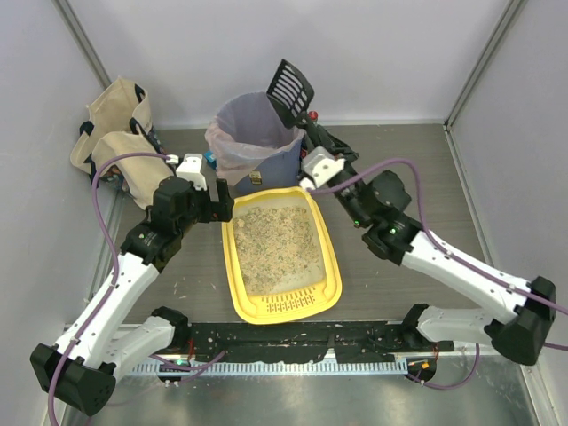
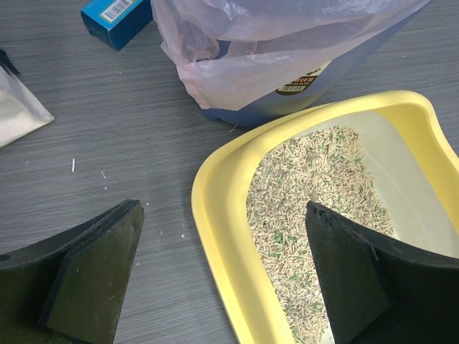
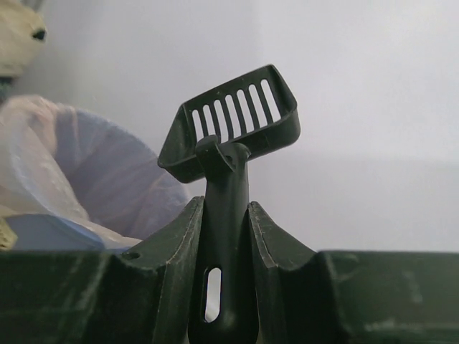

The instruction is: Clean the litter box

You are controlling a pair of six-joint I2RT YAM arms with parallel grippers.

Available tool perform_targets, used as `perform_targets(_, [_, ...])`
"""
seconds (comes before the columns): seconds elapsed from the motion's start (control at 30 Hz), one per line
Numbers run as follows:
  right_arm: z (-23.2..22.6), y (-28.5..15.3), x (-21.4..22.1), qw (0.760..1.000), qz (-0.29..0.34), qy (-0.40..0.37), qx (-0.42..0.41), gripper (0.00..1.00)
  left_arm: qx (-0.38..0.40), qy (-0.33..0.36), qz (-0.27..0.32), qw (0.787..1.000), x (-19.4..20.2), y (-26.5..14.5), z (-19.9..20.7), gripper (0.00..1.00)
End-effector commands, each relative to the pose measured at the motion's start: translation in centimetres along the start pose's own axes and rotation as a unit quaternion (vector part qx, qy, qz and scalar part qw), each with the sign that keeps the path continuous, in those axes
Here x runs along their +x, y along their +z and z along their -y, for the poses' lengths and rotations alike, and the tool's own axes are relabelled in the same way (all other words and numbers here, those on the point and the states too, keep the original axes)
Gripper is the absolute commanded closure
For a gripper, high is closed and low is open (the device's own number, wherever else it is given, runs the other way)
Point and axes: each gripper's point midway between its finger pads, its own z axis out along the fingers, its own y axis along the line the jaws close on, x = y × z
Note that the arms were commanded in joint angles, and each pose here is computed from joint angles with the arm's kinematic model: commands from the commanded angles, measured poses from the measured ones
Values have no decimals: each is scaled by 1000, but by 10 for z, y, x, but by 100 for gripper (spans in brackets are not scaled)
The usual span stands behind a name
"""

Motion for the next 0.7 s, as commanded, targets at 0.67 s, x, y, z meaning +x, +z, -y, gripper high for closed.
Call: perform_targets(0.67, [-28, -180, -3, 796, -271, 528, -121, 99, 77, -28, -15, 997, -7, 8, 34, 0])
